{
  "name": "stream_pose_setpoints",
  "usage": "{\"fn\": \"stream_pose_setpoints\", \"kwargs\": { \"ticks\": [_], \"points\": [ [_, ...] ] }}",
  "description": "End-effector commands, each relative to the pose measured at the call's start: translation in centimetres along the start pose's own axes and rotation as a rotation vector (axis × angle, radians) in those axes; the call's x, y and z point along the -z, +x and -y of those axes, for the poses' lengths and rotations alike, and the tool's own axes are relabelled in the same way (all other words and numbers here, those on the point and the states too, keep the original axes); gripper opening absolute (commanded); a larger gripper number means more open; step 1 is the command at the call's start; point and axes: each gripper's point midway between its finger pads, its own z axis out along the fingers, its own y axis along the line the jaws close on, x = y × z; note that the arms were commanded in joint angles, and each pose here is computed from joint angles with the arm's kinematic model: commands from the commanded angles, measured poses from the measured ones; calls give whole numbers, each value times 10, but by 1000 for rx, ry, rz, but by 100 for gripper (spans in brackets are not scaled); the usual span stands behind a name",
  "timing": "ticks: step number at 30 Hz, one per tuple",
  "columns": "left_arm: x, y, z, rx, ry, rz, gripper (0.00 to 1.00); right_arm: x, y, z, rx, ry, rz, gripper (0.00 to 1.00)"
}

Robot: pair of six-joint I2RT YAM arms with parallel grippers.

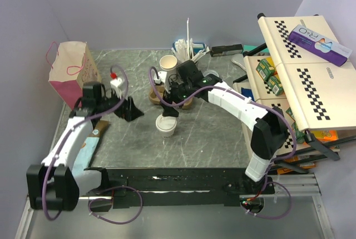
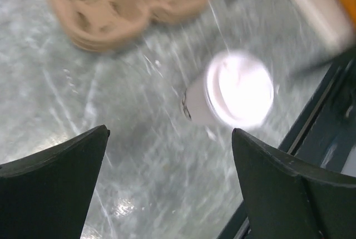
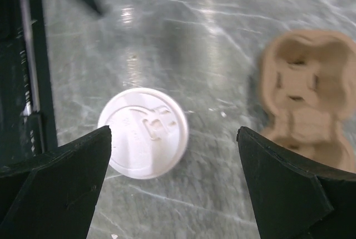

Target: Pack the takeout coffee

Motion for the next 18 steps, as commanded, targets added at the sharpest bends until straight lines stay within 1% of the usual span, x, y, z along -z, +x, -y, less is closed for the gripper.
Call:
{"fn": "stream_pose_setpoints", "kwargs": {
  "ticks": [1,2,3,5,8,11,12,16,18],
  "points": [
    [-1,35,20,-306,131,9,99,50,-39,26,-66,253,100,100],
    [-6,50,26,-327,163,-34,99,62,-44,28,-74,289,118,100],
    [-11,65,25,-377,176,-71,99,71,-46,33,-88,320,125,100],
    [-24,85,29,-444,183,-144,99,94,-52,42,-125,378,154,100],
    [-39,98,27,-491,169,-156,99,121,-56,52,-166,434,189,100],
    [-54,105,27,-522,167,-156,99,141,-59,56,-157,482,207,100],
    [-59,102,26,-536,159,-140,99,148,-54,60,-166,502,204,100],
    [-81,118,31,-542,199,-197,97,171,-49,64,-171,553,218,100],
    [-91,117,28,-571,172,-223,95,178,-42,67,-192,575,218,100]
  ]
}}
